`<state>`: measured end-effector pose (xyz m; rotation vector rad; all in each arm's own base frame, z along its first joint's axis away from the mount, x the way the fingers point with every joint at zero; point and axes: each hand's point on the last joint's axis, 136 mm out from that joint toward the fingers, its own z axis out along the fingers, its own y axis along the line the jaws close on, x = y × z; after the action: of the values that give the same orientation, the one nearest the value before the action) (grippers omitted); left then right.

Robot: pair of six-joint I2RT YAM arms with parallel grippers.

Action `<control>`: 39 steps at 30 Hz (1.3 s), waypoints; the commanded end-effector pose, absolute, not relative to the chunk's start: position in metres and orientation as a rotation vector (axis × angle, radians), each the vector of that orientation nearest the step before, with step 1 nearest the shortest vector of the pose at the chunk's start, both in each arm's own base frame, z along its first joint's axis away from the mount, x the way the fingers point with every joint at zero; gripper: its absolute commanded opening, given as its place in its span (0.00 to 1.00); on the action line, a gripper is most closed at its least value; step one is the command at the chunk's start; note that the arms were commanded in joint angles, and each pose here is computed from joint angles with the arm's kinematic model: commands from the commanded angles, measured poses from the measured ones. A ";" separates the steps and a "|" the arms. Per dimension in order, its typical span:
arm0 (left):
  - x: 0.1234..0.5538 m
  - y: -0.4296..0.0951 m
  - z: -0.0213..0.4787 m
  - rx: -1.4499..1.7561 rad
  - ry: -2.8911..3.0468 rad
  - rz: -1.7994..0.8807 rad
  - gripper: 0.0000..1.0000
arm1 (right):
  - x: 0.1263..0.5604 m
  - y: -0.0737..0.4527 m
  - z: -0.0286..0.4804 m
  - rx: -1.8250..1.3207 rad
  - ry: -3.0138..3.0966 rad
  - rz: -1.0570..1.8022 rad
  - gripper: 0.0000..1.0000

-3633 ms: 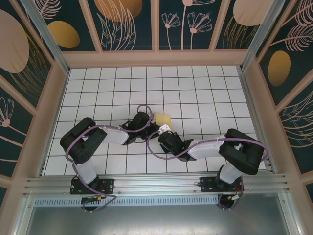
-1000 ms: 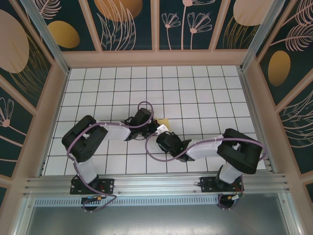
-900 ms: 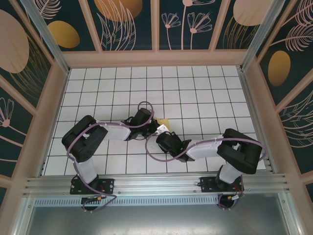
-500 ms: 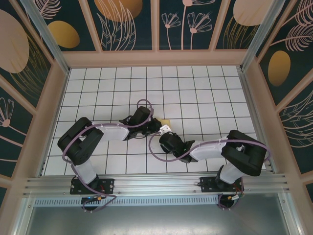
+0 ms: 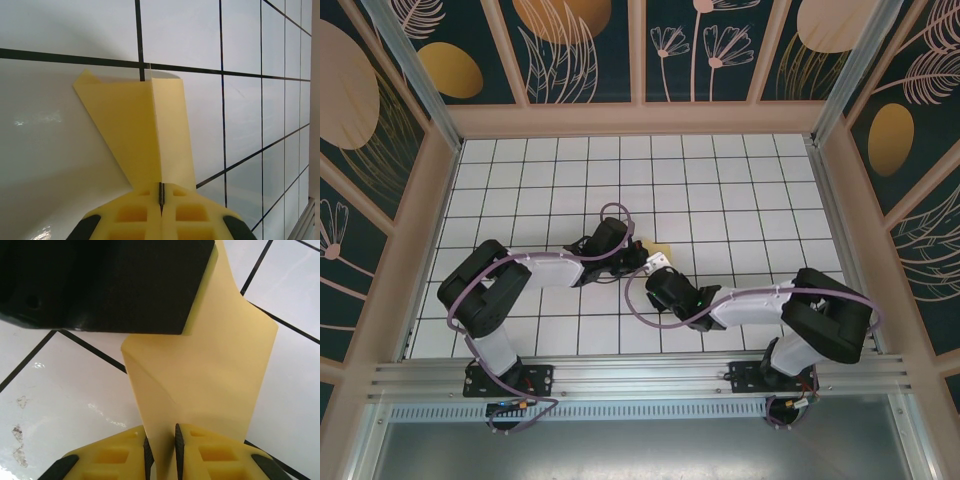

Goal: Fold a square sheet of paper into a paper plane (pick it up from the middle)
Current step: Fold the wing for the fifth time at the center of the table.

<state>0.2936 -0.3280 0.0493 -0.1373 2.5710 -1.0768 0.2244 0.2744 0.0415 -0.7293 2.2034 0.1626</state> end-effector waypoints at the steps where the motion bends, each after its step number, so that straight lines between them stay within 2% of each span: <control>1: 0.294 -0.330 0.052 -0.121 2.575 -1.086 0.01 | 0.228 0.269 0.035 -0.725 2.229 0.073 0.22; 8: 0.295 -0.329 0.050 -0.115 2.583 -1.067 0.01 | 0.226 0.264 0.030 -0.720 2.257 0.040 0.22; 11: 0.295 -0.328 0.051 -0.115 2.581 -1.061 0.00 | 0.222 0.263 0.028 -0.725 2.275 0.042 0.17; 19: 0.296 -0.328 0.049 -0.116 2.588 -1.048 0.00 | 0.213 0.262 0.027 -0.712 2.301 0.051 0.18; 23: 0.297 -0.328 0.048 -0.118 2.592 -1.043 0.00 | 0.212 0.263 0.028 -0.705 2.303 0.062 0.11; 28: 0.296 -0.328 0.048 -0.114 2.594 -1.044 0.00 | 0.214 0.266 0.036 -0.682 2.285 0.081 0.14; 33: 0.296 -0.328 0.048 -0.111 2.595 -1.046 0.00 | 0.213 0.269 0.039 -0.692 2.283 0.102 0.05; 39: 0.295 -0.328 0.047 -0.111 2.598 -1.045 0.00 | 0.210 0.271 0.032 -0.700 2.309 0.121 0.01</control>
<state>0.2922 -0.3267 0.0474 -0.1321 2.5938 -1.0555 0.2122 0.2612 0.0251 -0.7064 2.3043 0.0746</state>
